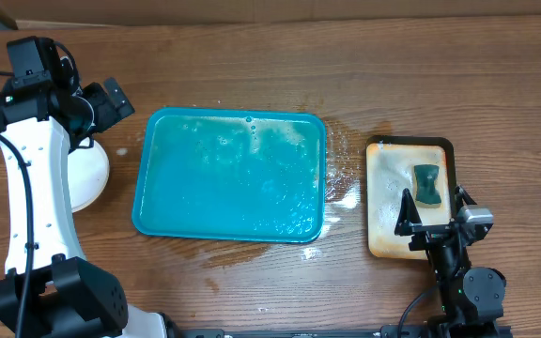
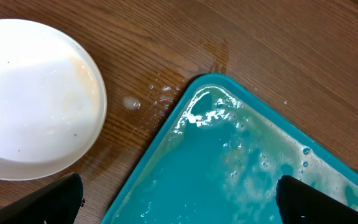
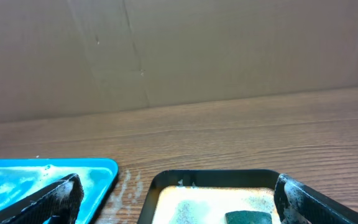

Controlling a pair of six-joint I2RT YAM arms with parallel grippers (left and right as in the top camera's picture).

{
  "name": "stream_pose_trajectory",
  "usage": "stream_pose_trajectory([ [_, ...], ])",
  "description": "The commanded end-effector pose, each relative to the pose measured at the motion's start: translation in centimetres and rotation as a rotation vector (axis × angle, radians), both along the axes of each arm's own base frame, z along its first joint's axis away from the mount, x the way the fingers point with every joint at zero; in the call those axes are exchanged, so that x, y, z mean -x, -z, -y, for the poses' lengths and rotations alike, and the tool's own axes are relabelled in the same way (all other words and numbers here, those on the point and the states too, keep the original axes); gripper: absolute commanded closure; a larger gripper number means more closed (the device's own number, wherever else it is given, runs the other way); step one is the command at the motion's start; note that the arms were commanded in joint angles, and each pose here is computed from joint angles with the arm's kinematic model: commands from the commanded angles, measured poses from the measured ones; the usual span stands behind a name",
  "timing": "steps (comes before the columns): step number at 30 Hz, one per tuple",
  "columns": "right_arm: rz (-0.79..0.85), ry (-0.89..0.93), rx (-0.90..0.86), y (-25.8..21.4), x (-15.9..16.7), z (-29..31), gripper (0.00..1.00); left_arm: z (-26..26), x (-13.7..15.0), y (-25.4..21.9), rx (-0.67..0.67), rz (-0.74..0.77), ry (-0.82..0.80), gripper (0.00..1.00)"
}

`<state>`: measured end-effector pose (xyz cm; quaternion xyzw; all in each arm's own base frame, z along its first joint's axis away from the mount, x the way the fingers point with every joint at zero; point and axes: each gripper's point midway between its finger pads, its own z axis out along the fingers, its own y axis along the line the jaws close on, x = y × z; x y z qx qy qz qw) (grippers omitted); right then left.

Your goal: Clean dirty plates on tray and stack at the side

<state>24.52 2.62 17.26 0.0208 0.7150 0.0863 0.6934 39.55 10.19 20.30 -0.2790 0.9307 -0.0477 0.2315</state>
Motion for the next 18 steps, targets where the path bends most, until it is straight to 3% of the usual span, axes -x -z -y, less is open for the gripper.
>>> stream_pose_trajectory([
  [1,0.005,-0.009,0.005,0.2,0.0,-0.2,0.00,0.1,-0.2,-1.3,-0.016,0.032,0.017,0.00],
  [8,0.005,-0.009,0.005,0.2,0.0,-0.2,0.00,-1.3,0.7,-0.5,-0.095,-0.026,-0.003,0.00],
  [18,0.005,-0.009,0.005,0.2,0.0,-0.2,0.00,-0.9,0.2,-4.8,-0.385,0.044,0.044,0.00],
])
